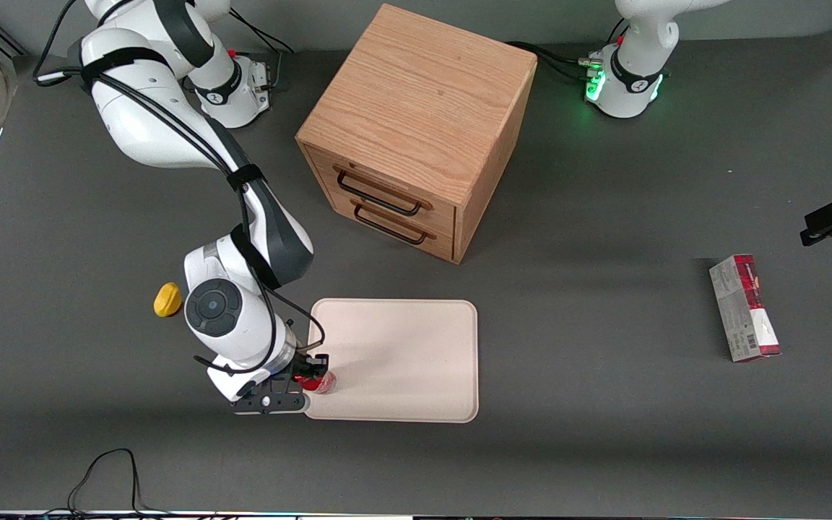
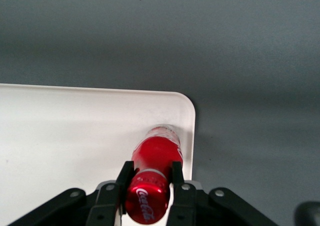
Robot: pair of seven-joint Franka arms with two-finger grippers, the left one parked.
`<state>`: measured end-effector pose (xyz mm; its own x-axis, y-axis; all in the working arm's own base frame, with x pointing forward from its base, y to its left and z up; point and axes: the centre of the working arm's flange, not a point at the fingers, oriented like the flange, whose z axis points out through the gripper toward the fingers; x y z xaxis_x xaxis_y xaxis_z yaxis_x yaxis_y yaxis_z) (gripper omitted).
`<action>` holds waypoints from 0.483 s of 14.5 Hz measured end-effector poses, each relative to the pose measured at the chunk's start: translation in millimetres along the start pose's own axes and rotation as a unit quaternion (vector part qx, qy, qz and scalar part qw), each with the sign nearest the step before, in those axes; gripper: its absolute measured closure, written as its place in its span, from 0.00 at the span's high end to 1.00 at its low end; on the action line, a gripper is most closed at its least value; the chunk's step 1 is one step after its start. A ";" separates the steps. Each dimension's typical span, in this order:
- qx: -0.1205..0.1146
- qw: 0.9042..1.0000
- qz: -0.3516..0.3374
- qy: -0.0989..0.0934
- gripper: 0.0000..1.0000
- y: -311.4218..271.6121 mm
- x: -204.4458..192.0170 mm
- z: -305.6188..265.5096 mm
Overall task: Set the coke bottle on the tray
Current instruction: 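Carry the bottle over the tray edge and set it down upright, then open the right gripper and release the bottle on the tray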
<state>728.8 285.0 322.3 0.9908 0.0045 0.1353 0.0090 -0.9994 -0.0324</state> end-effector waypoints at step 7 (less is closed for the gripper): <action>0.013 0.999 -0.002 0.030 0.93 -3.2 3.2 -10.1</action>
<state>730.5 287.9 332.8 0.9808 0.0067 0.1949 0.0180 -0.9982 -0.0564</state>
